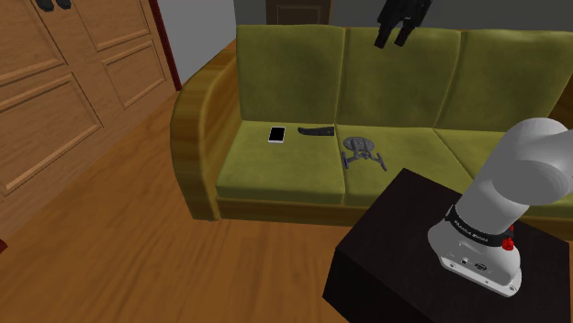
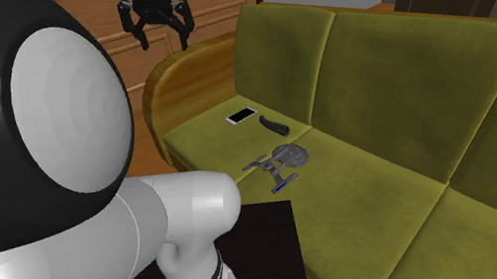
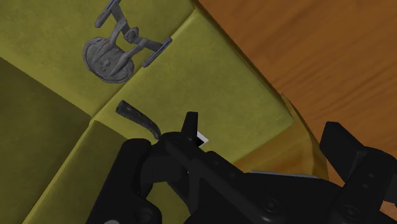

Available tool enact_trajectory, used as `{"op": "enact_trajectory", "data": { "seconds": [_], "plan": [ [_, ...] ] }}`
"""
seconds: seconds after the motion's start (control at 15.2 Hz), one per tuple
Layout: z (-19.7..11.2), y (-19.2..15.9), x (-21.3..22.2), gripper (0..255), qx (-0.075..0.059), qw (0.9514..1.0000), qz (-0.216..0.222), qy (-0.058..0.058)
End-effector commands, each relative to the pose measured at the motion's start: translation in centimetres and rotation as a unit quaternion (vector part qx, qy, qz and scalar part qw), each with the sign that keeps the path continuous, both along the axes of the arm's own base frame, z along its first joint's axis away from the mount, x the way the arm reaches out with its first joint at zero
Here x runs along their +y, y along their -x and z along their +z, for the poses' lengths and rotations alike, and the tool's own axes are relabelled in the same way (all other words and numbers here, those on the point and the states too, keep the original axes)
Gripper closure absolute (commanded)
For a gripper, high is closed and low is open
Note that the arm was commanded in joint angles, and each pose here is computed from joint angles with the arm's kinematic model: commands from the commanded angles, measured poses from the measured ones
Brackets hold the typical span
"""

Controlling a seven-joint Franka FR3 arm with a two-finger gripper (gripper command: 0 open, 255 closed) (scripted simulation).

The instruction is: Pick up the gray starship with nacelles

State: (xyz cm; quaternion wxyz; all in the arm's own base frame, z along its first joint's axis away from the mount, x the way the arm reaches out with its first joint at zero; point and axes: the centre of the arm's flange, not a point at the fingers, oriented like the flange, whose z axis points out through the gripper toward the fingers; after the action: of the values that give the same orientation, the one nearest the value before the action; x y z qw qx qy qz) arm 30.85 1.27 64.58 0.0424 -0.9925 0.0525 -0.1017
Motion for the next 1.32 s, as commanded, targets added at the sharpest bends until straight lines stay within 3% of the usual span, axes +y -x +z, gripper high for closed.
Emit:
{"op": "enact_trajectory", "data": {
  "seconds": [0.0,0.59,1.25],
  "plan": [
    [0.0,0.0,0.0,0,0.000,1.0000,0.000,0.000],
    [-10.6,-1.8,-5.0,0,0.016,0.9974,0.069,0.012],
    [-22.3,-4.2,-10.6,0,0.033,0.9884,0.146,0.025]
  ]
}}
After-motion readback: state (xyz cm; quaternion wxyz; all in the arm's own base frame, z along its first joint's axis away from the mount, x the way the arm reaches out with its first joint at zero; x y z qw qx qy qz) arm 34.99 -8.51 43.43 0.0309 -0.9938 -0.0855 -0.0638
